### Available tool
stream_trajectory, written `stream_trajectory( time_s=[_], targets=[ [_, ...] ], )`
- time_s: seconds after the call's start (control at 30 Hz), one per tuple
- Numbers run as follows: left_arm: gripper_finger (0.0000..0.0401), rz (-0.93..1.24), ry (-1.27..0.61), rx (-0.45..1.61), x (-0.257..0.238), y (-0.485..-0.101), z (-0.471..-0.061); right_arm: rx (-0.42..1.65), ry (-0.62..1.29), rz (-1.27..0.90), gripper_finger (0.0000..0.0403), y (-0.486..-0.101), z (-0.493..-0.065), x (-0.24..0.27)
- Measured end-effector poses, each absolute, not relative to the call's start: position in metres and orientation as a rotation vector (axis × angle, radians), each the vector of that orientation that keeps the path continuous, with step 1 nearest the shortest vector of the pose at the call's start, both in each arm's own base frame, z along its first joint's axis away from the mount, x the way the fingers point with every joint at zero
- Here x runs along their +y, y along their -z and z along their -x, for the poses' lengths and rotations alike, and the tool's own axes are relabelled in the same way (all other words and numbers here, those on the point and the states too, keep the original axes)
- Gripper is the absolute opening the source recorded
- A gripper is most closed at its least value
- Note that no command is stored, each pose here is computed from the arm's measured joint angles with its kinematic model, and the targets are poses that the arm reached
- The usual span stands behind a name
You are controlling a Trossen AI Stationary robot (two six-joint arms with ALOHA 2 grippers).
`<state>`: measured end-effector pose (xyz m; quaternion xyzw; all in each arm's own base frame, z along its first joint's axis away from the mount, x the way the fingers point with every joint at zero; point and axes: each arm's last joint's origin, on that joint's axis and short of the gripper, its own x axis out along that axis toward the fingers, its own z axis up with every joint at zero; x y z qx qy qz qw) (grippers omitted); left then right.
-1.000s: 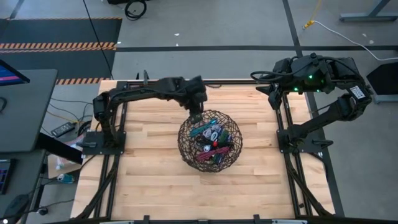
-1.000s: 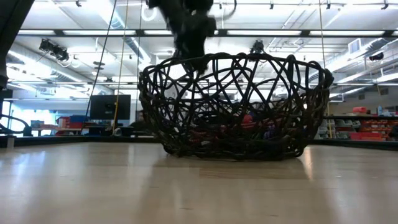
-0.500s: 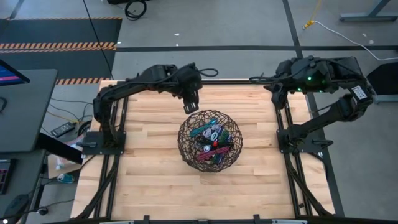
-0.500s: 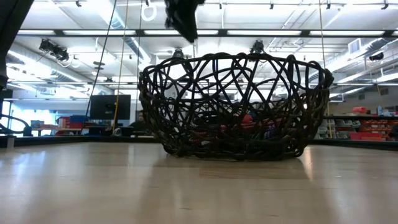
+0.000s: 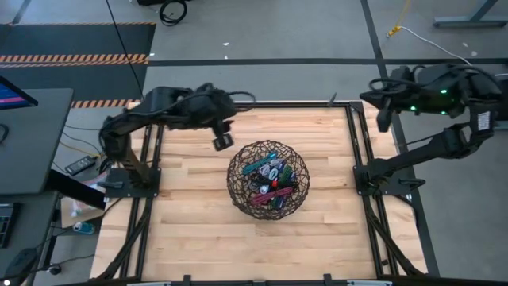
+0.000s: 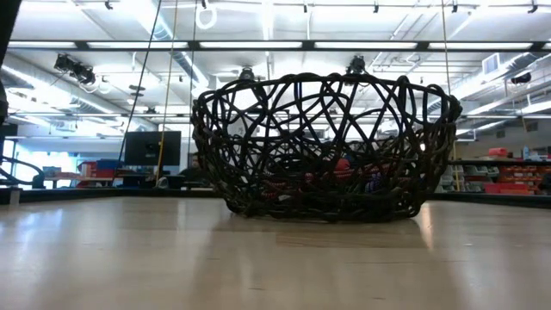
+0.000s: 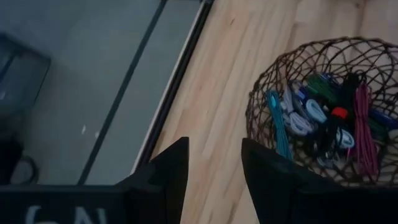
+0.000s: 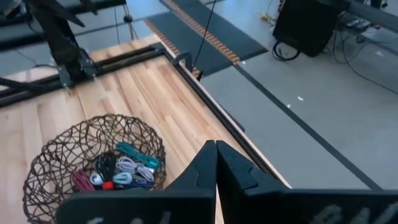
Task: Pick and place USB-C Cables
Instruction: Return to Home Position
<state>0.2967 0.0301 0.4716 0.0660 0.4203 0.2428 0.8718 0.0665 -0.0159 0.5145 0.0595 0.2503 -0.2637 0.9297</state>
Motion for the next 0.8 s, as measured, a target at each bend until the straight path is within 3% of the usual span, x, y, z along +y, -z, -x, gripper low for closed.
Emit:
stream_trajectory(
  time_s=[0.17, 0.57, 0.8],
  targets=[
    [0.0155, -0.088, -0.528, 0.895, 0.006, -0.478, -0.272, 0.483, 0.542, -0.124, 0.0003, -0.515, -0.048, -0.015],
    [0.0155, -0.195, -0.222, 0.773, -0.074, -0.497, -0.225, 0.395, 0.532, -0.091, 0.0001, -0.516, -0.007, -0.013],
    [0.0156, -0.16, -0.116, 0.685, -0.087, -0.513, -0.186, 0.327, 0.527, -0.102, 0.0, -0.515, 0.018, -0.011]
  ],
)
